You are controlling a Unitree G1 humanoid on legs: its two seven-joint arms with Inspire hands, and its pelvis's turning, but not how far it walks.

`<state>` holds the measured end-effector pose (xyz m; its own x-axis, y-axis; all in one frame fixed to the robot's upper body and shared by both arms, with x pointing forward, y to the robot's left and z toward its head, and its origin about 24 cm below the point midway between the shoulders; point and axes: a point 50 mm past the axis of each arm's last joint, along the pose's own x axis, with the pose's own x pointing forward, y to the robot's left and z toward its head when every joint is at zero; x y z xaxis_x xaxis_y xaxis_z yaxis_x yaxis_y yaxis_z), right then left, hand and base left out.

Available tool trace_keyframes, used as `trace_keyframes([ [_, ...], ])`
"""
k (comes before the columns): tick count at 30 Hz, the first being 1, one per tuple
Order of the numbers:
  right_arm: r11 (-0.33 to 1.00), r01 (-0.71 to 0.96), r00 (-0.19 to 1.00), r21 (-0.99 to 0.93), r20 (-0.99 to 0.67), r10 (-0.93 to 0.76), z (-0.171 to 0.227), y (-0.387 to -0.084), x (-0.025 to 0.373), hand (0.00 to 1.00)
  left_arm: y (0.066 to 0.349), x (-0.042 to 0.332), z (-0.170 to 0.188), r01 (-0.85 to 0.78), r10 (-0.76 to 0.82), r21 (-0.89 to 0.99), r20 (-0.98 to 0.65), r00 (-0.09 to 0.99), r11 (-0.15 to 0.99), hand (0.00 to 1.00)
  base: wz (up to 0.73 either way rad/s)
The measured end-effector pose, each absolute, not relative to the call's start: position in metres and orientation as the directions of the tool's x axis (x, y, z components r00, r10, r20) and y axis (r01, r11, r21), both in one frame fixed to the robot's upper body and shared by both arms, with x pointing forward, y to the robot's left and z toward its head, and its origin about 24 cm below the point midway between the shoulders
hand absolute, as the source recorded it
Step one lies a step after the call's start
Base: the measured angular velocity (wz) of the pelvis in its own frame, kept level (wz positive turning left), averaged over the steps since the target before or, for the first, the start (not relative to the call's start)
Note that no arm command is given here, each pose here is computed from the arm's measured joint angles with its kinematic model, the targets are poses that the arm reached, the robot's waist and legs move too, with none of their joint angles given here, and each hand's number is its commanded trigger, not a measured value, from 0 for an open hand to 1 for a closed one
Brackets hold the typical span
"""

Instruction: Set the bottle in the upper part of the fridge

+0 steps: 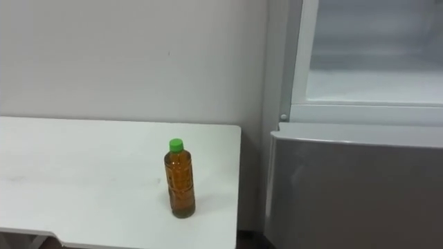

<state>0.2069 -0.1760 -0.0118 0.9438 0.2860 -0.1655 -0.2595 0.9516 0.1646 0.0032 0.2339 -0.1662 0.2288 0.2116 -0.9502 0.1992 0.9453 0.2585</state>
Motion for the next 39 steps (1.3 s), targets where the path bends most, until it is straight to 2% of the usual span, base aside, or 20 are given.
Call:
trace_keyframes([
  [7,0.940,-0.303,0.944,0.159,-0.085,0.319,0.006,-0.173,0.221,0.00,0.237,0.010,-0.165,0.227,0.212,0.269,-0.945,0.248,0.936,0.00,0.00],
  [18,0.940,-0.286,0.958,0.186,0.078,0.276,0.045,-0.176,0.239,0.00,0.241,0.008,-0.164,0.259,0.202,0.265,-0.949,0.243,0.929,0.00,0.04],
  [26,0.955,-0.243,0.970,0.167,0.060,0.236,0.044,-0.182,0.241,0.00,0.242,0.012,-0.164,0.266,0.193,0.257,-0.950,0.244,0.929,0.00,0.06],
  [39,0.974,-0.194,0.981,0.118,0.036,0.191,0.047,-0.192,0.266,0.00,0.245,0.016,-0.163,0.292,0.205,0.270,-0.951,0.233,0.917,0.00,0.05],
])
